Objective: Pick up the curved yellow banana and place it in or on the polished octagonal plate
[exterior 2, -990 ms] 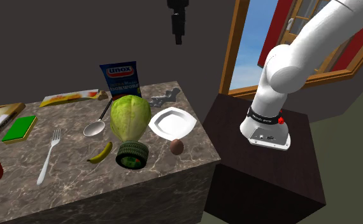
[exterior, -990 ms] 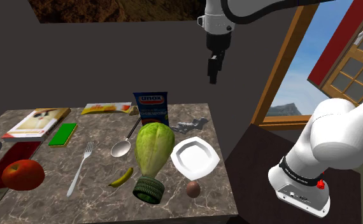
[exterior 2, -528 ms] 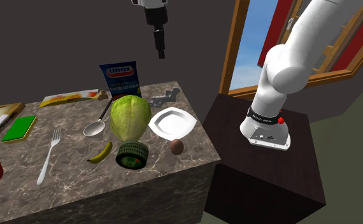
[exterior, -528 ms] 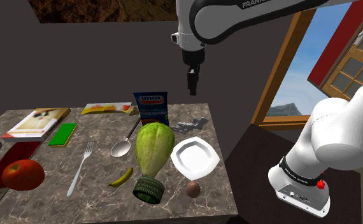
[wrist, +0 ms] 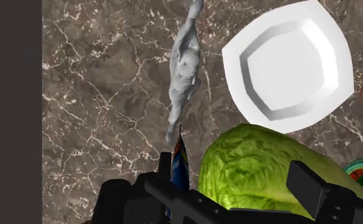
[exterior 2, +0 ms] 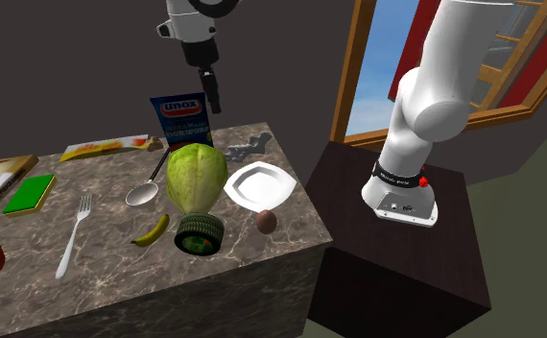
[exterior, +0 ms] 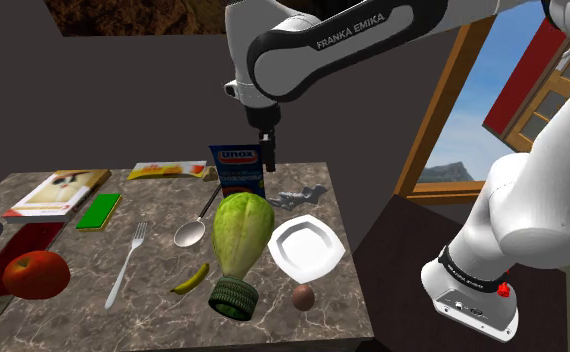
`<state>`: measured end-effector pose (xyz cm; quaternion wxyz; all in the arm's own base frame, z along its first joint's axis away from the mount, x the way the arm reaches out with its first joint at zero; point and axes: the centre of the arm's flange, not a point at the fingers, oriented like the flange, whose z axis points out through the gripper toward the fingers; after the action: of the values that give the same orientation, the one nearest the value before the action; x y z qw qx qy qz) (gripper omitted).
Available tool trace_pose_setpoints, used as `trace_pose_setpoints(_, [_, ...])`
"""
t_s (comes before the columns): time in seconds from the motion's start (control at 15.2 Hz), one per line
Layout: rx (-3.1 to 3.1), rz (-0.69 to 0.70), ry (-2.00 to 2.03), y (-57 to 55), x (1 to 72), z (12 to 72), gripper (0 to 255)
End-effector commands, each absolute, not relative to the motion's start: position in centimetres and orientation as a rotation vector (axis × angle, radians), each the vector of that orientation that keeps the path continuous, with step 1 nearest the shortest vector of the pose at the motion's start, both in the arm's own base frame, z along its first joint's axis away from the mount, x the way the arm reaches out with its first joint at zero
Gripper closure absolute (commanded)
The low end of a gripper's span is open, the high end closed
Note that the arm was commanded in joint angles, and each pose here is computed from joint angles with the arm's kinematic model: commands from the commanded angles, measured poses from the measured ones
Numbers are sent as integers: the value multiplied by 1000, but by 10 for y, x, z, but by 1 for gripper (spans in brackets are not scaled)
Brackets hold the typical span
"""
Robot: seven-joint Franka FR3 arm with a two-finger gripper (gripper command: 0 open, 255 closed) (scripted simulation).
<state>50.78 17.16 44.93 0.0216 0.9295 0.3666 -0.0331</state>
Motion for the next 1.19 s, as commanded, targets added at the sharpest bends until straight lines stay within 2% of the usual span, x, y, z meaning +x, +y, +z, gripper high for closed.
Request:
trace_pose_setpoints(0.0, [2852,-106,1226,194,517,432,0])
trace_pose_setpoints(1.12, [2506,-139,1933,384,546,325,0])
